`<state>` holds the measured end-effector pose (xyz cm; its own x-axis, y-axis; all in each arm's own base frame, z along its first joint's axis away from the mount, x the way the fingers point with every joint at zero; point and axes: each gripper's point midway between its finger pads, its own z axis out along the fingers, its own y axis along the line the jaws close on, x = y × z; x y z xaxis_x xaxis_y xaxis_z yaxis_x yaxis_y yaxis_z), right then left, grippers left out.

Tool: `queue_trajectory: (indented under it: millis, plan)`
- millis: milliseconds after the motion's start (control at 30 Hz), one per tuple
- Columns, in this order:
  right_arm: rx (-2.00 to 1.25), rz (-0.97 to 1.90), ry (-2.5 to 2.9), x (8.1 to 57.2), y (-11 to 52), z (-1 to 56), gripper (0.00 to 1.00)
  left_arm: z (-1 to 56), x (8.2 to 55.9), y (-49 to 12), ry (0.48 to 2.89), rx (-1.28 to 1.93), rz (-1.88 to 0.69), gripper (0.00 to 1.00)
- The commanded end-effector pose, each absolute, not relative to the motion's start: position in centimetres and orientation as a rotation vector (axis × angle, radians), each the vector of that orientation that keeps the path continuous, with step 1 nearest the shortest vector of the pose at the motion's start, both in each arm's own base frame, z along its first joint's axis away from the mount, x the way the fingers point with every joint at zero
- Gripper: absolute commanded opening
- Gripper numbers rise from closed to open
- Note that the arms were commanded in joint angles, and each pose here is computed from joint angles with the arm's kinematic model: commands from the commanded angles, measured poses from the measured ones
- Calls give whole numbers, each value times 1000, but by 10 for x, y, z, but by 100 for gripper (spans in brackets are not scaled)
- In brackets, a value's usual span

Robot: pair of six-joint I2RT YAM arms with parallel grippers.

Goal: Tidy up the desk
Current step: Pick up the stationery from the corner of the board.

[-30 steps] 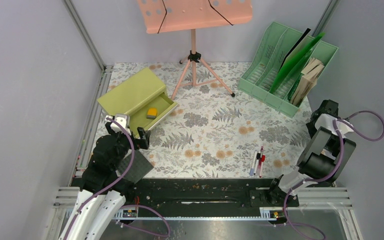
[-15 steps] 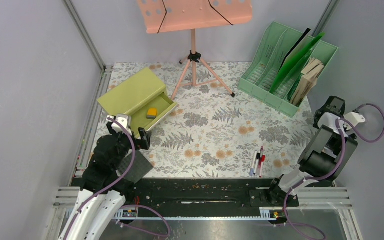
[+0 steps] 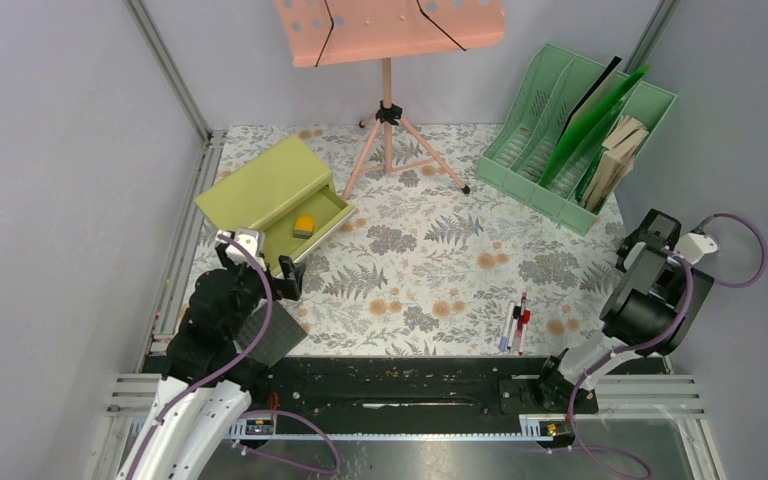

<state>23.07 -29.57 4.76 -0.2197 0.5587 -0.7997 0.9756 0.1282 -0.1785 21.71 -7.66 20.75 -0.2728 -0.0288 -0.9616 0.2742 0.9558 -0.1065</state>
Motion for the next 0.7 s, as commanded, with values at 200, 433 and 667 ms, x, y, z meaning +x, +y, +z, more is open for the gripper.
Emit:
queue_trajectory:
  millis: [200,433,667]
  plan:
    - [1501,-882,1848,246,-304,22,84,214,222,-84,1792,216,-318,99]
    - [1562,-805,1885,241,-303,4,79,217,222,-81,1787,209,-304,99]
    - [1609,-750,1896,235,-302,-6,68,221,221,-77,1759,190,-287,99]
